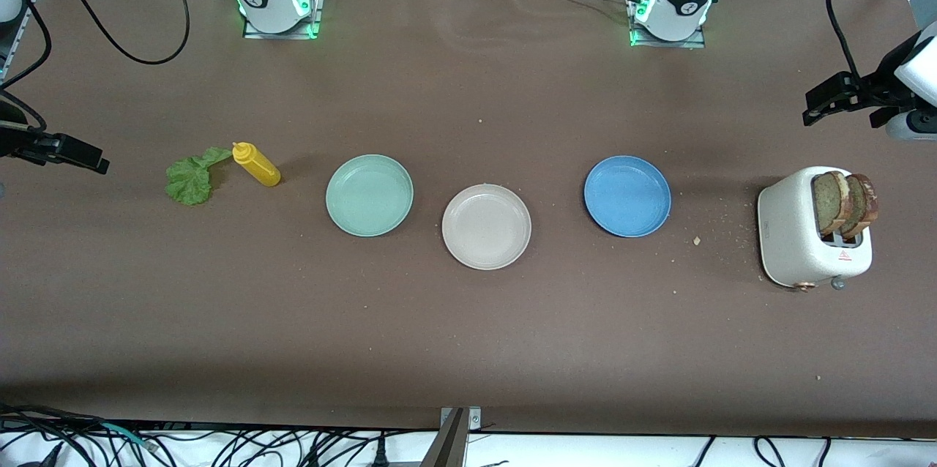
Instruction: Make sandwich in beige plate with both arms
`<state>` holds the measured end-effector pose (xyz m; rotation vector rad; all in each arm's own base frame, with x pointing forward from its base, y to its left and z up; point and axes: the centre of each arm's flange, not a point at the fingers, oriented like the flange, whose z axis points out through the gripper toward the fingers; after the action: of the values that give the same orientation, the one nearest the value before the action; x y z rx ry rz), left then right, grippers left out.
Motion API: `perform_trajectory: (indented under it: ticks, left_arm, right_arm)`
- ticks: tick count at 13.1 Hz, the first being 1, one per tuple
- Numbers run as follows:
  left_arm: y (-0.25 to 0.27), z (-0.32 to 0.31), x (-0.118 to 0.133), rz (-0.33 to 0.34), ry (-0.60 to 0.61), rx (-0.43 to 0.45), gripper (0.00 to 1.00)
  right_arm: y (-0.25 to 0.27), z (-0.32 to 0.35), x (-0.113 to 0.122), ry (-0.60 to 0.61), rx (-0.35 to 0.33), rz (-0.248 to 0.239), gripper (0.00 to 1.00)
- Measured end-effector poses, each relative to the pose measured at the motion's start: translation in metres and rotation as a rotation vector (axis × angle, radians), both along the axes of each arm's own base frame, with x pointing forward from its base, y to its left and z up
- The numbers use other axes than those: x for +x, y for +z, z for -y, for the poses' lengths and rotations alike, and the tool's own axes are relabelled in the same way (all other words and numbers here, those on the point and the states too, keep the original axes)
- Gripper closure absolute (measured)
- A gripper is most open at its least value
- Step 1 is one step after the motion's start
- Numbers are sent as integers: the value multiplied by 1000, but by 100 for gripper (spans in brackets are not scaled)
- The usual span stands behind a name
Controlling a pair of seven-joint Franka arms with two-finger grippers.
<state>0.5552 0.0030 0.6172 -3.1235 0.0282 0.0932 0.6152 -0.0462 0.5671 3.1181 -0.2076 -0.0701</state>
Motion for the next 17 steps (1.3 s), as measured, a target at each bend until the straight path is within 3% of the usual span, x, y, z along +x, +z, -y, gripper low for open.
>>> perform_trajectory:
  ticks: [17]
  left_arm:
    - [-5,-1,3,-10,2,0,0]
  right_arm:
    - [0,-10,1,17,0,0,0]
